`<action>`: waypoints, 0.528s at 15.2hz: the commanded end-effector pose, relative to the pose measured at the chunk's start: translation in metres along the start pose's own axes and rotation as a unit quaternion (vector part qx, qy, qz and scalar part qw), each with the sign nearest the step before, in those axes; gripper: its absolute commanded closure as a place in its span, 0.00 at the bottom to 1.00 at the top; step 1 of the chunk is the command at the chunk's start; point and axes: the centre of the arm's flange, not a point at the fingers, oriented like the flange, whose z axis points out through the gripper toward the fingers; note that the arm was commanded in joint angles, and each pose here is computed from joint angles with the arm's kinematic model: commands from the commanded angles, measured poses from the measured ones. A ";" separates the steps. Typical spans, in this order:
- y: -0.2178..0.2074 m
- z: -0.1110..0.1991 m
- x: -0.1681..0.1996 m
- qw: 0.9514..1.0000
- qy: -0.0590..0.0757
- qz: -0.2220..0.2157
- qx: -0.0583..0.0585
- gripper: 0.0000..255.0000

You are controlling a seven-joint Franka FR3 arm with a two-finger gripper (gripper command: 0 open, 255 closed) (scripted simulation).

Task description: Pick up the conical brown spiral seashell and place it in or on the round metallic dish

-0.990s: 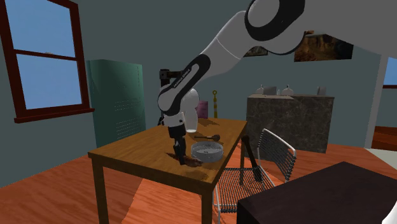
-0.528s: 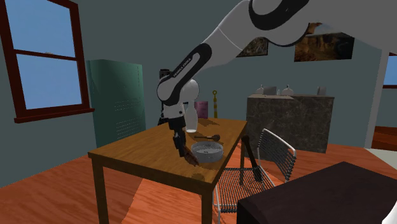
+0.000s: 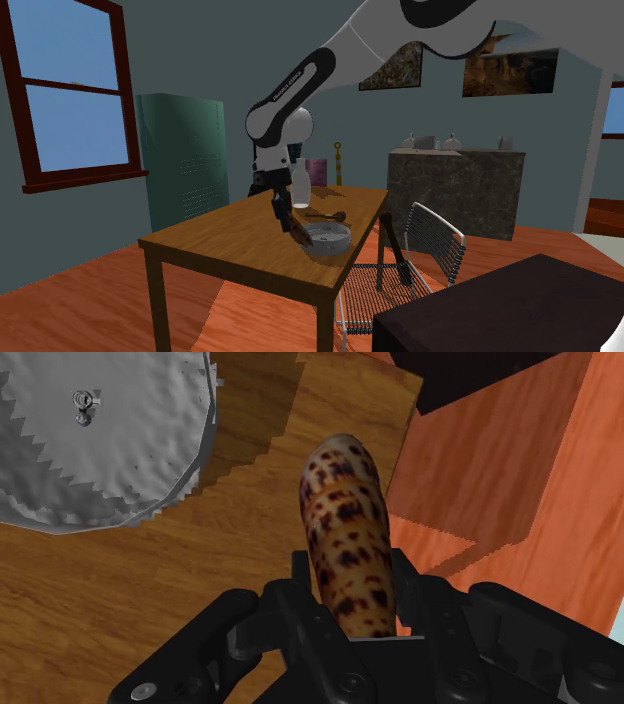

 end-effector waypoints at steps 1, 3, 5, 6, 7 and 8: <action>0.000 -0.009 -0.002 1.000 0.000 0.000 0.000 1.00; 0.010 -0.012 -0.011 1.000 0.000 0.000 0.000 1.00; 0.031 -0.011 -0.026 1.000 0.000 0.000 0.000 1.00; 0.042 -0.010 -0.034 1.000 0.000 0.000 0.000 1.00; 0.053 -0.009 -0.042 1.000 0.000 0.000 0.000 1.00; 0.063 -0.008 -0.050 1.000 0.000 0.000 0.000 1.00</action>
